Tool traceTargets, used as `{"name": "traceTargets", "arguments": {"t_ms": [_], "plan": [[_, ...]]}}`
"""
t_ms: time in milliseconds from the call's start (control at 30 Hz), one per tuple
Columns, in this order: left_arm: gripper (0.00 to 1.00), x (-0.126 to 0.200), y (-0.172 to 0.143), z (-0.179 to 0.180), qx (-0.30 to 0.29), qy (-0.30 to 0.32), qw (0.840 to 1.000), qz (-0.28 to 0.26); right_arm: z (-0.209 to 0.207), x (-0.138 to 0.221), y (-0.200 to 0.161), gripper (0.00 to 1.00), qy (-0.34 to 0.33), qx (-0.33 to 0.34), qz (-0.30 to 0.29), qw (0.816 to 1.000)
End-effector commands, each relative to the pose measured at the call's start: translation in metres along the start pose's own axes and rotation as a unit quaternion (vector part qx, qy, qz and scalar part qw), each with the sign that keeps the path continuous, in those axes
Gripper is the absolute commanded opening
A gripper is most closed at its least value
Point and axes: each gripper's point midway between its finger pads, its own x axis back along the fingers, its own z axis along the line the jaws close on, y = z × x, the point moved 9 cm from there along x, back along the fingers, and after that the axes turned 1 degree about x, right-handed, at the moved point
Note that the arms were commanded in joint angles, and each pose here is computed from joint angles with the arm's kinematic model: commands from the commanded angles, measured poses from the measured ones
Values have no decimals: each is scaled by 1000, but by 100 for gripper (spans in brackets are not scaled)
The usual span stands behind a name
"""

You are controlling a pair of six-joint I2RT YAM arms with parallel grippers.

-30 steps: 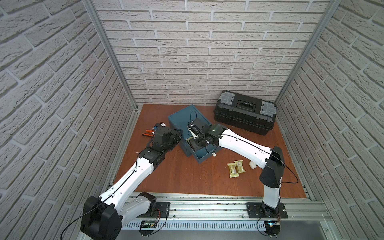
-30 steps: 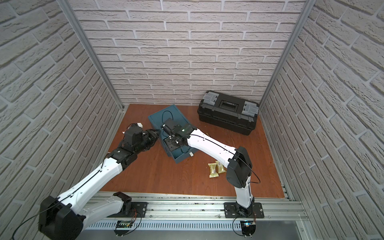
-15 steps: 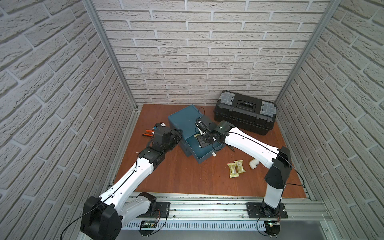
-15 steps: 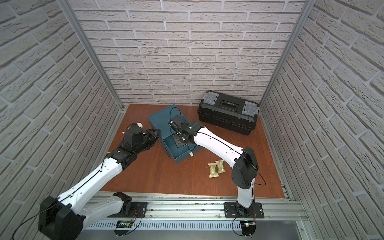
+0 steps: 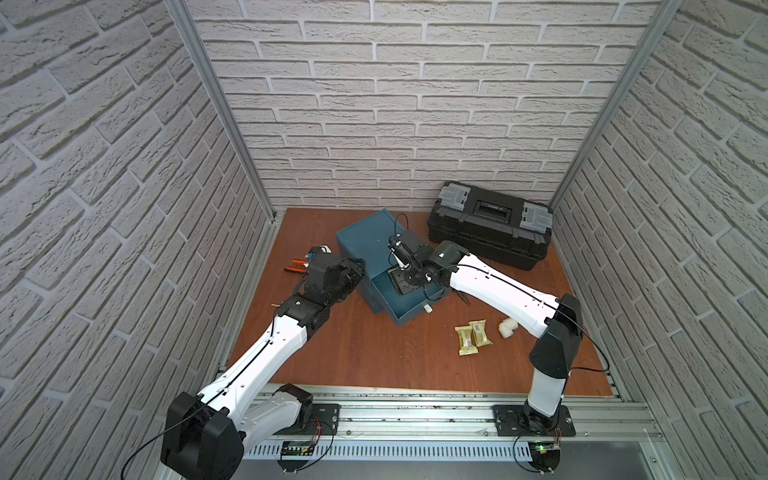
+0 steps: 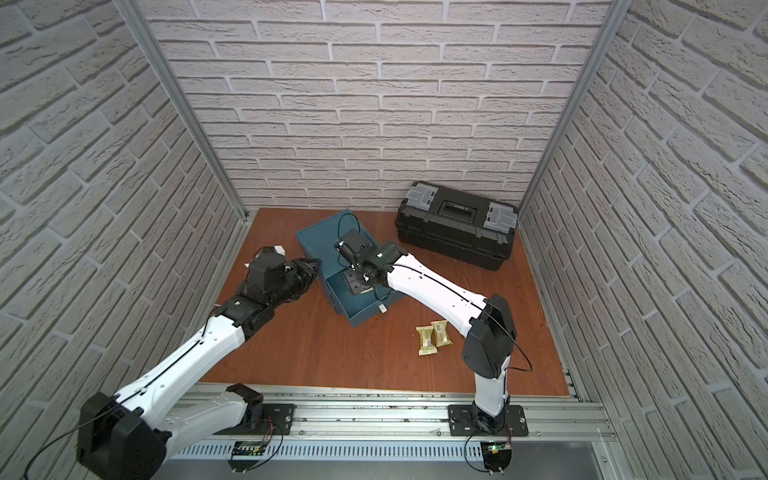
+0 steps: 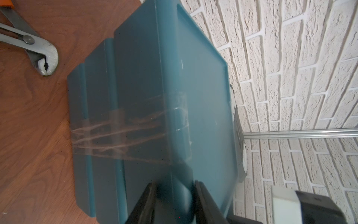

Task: Take the cookies out of the drawer
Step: Pick up the cookie from the drawer.

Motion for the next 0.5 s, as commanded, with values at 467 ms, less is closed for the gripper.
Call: {"name": "traceTargets", "arguments": {"t_ms": [467], "plan": [[36, -1, -9, 16, -3, 39, 999, 29, 10, -24, 6, 59, 2, -26, 8, 1000]]}}
